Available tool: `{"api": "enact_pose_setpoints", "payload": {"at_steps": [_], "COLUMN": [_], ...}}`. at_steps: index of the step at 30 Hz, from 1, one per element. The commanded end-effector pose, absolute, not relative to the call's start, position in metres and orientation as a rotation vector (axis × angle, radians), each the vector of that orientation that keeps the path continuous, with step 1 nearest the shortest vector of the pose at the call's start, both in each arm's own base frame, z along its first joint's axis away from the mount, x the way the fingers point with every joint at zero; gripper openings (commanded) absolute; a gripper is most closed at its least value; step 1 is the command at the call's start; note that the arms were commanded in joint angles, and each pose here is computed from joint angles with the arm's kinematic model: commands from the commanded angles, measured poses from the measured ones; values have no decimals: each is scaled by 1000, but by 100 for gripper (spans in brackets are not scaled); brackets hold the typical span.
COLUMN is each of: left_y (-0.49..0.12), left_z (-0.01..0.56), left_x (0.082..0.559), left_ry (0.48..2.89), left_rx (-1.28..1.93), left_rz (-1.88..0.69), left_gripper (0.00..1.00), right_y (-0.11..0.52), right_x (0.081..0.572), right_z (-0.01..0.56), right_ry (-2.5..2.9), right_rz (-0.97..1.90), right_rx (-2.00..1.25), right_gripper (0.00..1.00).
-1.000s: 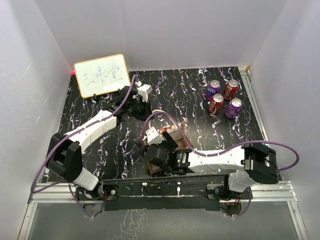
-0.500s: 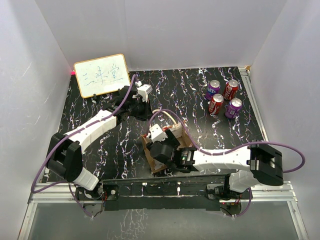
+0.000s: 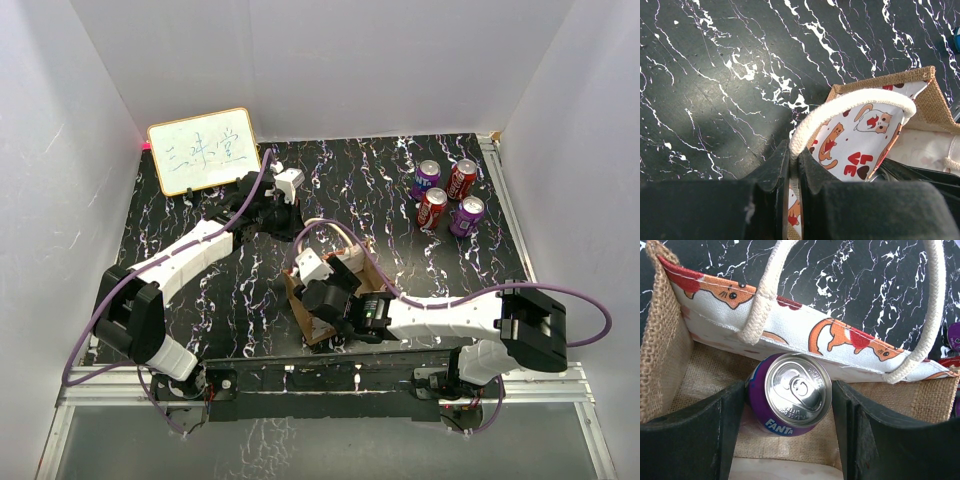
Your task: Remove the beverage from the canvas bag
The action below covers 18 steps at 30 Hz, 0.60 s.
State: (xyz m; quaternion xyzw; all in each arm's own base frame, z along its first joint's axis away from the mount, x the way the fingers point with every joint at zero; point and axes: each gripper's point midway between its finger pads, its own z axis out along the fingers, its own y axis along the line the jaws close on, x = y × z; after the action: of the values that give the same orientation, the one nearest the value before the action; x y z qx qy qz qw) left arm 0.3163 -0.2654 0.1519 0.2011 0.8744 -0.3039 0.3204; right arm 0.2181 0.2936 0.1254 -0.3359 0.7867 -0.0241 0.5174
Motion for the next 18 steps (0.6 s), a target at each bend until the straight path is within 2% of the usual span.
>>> {"api": "enact_pose_setpoints", "payload": {"at_steps": [1,10,18], "left_y": [-269,-269,-269], "left_z": [161,160,160], "left_x": [321,321,321], "left_ry": [2276,2279,2278], "left_rx": [528,528,530], "left_rz": [-818,-819,-819], "left_gripper": [0,0,0], "right_y": [295,286,282], "right_x": [228,242,253], "right_z": [155,159,179], "right_ry": [1805,1753,1706], "right_rz": [-47,-211,-231], "right_rx": [-782,-843,-852], "right_gripper": [34,34,33]}}
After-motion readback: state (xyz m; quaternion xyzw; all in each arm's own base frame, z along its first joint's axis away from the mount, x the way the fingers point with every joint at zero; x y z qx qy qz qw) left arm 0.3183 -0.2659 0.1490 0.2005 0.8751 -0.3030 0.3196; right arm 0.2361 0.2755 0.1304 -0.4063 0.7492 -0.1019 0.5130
